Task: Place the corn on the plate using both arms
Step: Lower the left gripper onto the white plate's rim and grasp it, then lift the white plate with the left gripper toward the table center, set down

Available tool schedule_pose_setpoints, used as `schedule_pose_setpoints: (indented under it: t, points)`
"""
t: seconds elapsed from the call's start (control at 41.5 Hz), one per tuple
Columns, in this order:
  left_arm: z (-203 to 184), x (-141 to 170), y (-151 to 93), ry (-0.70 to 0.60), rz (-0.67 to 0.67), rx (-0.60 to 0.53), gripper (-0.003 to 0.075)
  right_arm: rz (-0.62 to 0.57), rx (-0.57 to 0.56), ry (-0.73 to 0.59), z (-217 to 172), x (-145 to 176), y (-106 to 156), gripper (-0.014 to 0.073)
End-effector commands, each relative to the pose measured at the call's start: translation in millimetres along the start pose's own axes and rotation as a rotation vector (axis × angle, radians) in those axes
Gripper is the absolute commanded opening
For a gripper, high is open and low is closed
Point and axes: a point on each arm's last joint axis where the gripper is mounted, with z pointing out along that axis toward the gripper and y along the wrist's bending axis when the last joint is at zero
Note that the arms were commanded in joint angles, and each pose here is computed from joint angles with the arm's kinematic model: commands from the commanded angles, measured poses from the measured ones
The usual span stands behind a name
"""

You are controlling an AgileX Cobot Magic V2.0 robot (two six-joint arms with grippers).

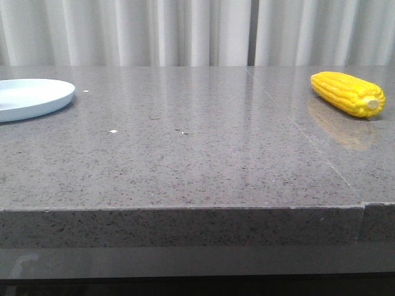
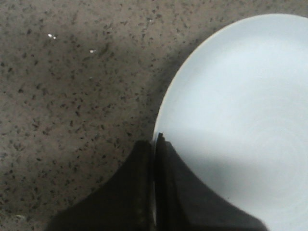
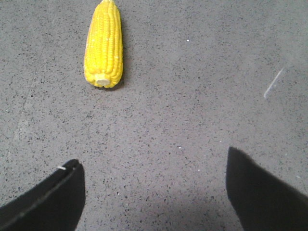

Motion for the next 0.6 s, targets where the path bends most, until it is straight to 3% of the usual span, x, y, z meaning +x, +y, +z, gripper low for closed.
schedule_pose_setpoints:
  t: [0.0, 0.313, 0.579]
  points:
    - [-43.5, -20.6, -23.2, -0.15, 0.028, 0.038, -0.002, -0.009, 0.005, -0.085, -4.1, -13.1, -0.9, 0.0622]
    - [-73.2, -35.7, -103.0, -0.177, 0.207, 0.176, -0.002, -0.009, 0.005, -0.085, -4.1, -13.1, -0.9, 0.0622]
    - [-67.1, -19.4, -172.0, -0.167, 0.332, 0.289, -0.002, -0.009, 0.005, -0.085, -4.1, -13.1, -0.9, 0.0622]
